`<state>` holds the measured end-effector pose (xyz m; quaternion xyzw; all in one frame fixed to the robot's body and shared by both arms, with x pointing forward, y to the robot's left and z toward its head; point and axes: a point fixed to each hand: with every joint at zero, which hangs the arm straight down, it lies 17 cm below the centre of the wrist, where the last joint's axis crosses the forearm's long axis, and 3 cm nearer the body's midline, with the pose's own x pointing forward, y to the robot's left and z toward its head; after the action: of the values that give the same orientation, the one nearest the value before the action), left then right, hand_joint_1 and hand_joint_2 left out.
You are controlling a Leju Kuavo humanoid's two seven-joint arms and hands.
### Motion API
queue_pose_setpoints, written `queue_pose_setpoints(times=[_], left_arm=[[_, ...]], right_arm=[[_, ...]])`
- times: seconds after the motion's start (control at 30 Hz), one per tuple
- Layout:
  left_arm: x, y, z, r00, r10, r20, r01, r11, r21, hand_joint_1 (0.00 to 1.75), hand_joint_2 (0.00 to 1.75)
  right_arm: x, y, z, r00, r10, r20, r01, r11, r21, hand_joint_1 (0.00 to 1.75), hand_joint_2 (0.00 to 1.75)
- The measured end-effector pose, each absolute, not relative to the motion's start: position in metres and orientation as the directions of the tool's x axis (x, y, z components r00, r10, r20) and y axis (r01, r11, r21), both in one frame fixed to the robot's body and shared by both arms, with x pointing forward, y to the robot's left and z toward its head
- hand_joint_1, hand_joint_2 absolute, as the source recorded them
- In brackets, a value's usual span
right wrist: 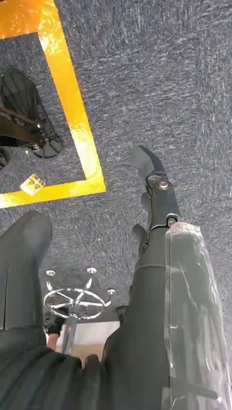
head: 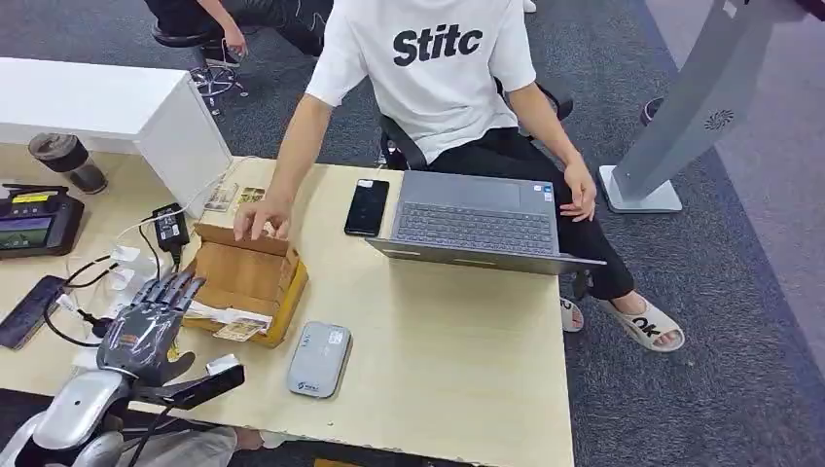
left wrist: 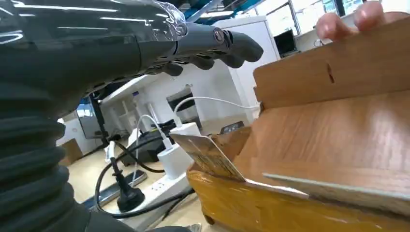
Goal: Pass the card to the sensor for recognition and then transmit it.
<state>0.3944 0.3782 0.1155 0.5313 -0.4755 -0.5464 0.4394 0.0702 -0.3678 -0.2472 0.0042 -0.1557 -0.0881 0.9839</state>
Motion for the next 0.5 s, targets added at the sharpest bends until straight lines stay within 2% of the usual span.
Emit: queue_pose_setpoints(times=[0.5], left_arm=[[0.3979,0.3708,0.1107,-0.061,-0.985,-0.163,-0.029,-0.161,0.986,0.00,1.75]], right_arm=[[0.0698,-0.3675,-0.2475,0.937,-0.173,0.304,0.170,0.985,0.038,0.00,1.75]])
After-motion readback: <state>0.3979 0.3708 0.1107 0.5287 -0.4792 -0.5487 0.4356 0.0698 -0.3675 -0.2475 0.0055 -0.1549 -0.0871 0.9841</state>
